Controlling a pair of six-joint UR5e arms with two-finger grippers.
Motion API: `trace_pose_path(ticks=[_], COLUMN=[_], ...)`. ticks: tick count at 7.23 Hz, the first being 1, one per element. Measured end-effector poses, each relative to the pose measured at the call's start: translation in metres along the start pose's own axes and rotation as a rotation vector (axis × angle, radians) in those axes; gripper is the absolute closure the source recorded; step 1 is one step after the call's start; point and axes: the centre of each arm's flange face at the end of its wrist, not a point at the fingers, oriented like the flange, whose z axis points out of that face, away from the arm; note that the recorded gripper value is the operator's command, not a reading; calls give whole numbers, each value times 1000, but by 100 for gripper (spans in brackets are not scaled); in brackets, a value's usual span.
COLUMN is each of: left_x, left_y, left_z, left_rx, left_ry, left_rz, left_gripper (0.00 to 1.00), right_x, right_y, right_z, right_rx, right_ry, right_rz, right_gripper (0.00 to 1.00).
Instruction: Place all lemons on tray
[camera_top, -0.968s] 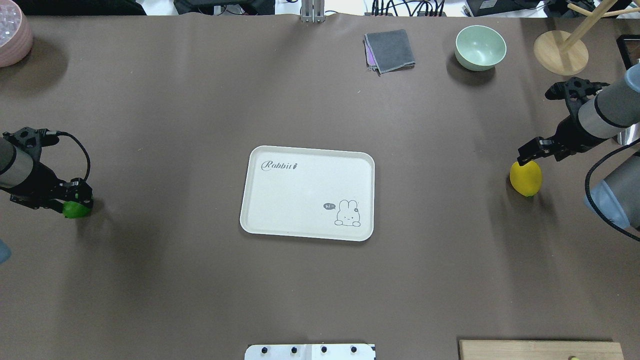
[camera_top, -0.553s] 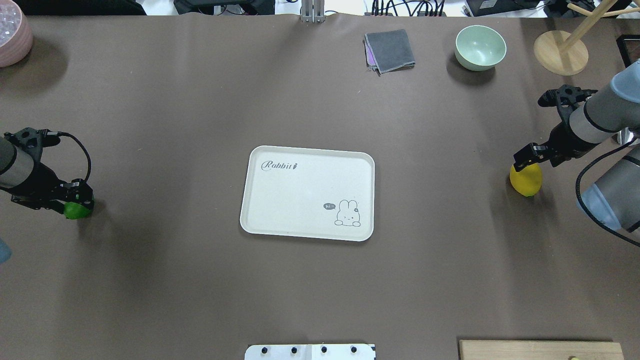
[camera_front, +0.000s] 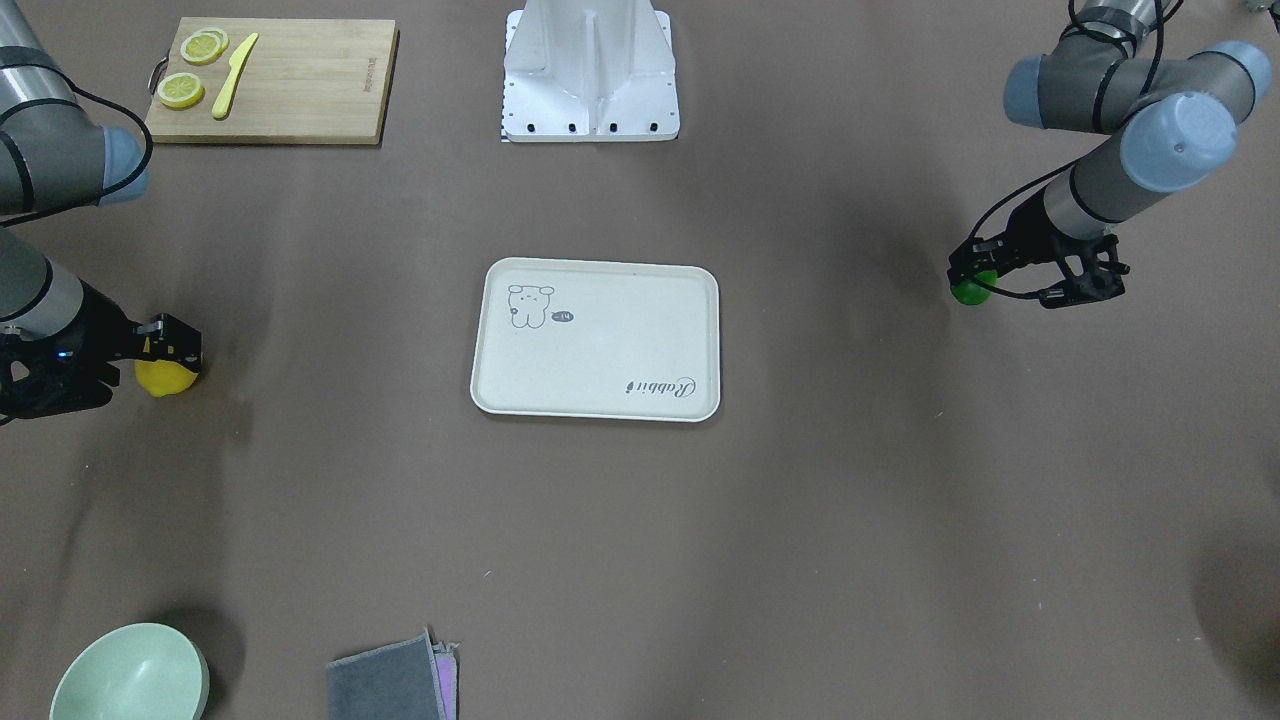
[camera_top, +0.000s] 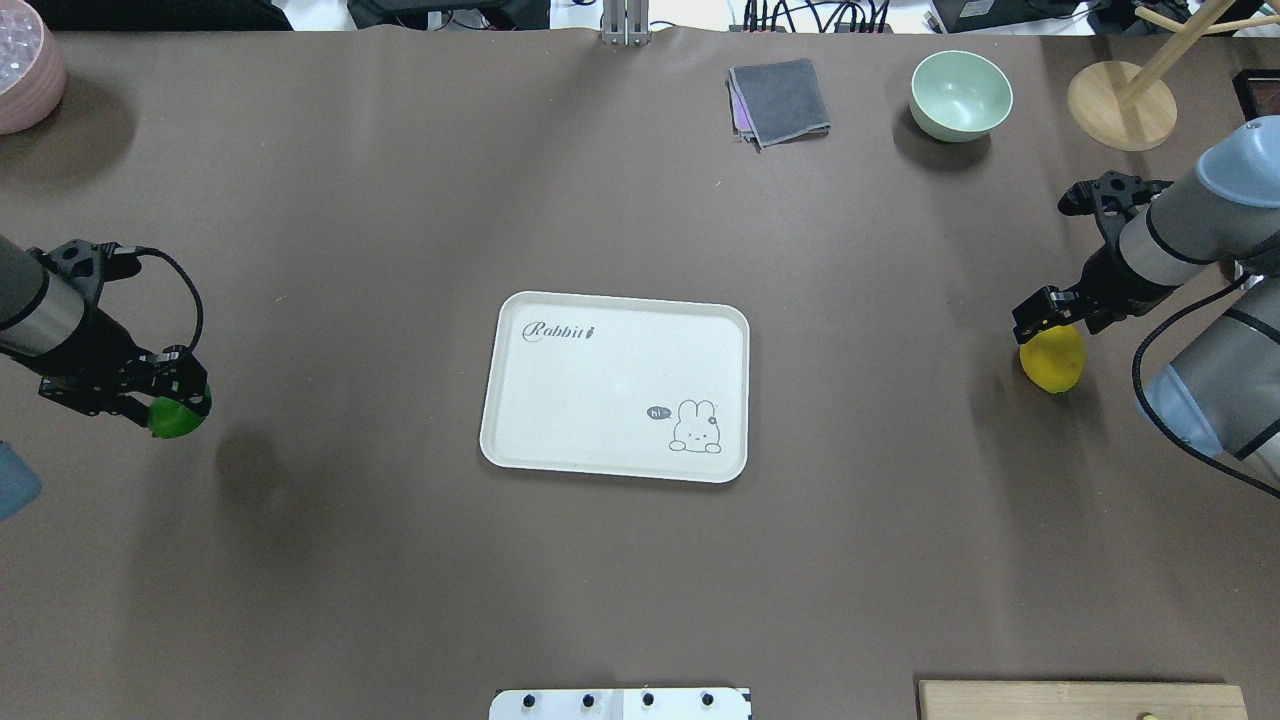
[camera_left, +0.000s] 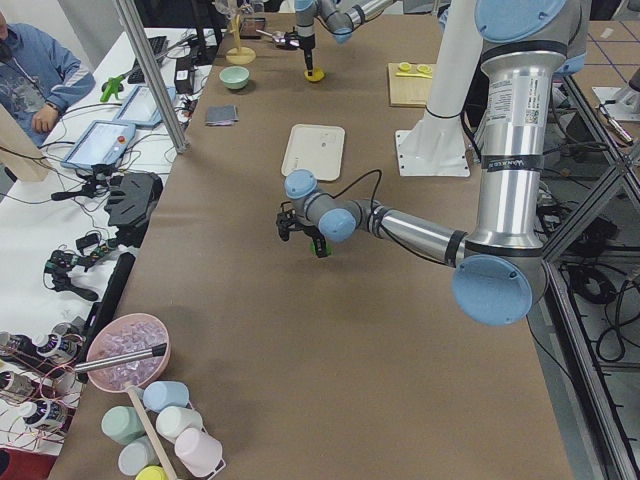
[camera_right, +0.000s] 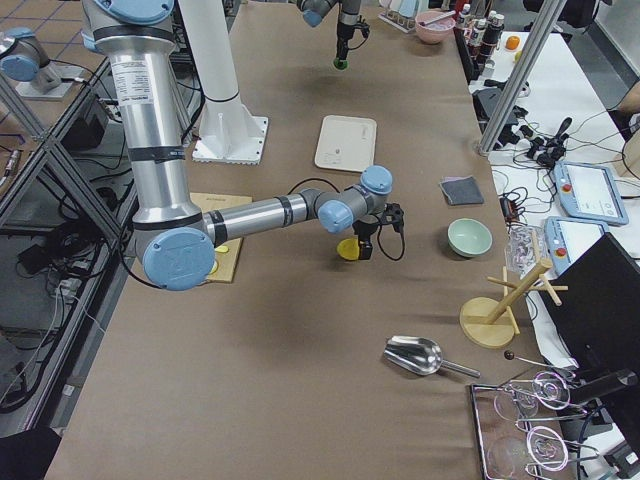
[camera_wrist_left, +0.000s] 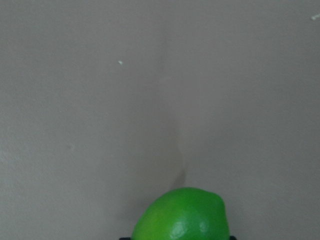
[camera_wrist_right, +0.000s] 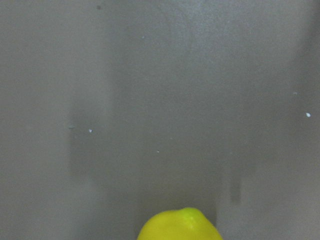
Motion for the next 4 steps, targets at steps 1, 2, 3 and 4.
trace_pose_path(ticks=[1, 2, 3, 4], left_x=[45, 101, 154, 201], left_y=[-5, -11, -10, -2], left_z=[-20, -43, -60, -68], left_rx=[-7, -9, -4, 1], left_ry=[-14, -38, -64, -83], left_rz=[-10, -22, -23, -30], left_gripper=[100, 100, 100, 100], right_x=[2, 3, 3, 2], right_y=[1, 2, 3, 4], right_z=[3, 6, 7, 7], right_rx=[-9, -19, -33, -50], right_ry=[0, -4, -13, -28], right_rz=[-1, 2, 8, 16], right_gripper=[0, 0, 0, 0])
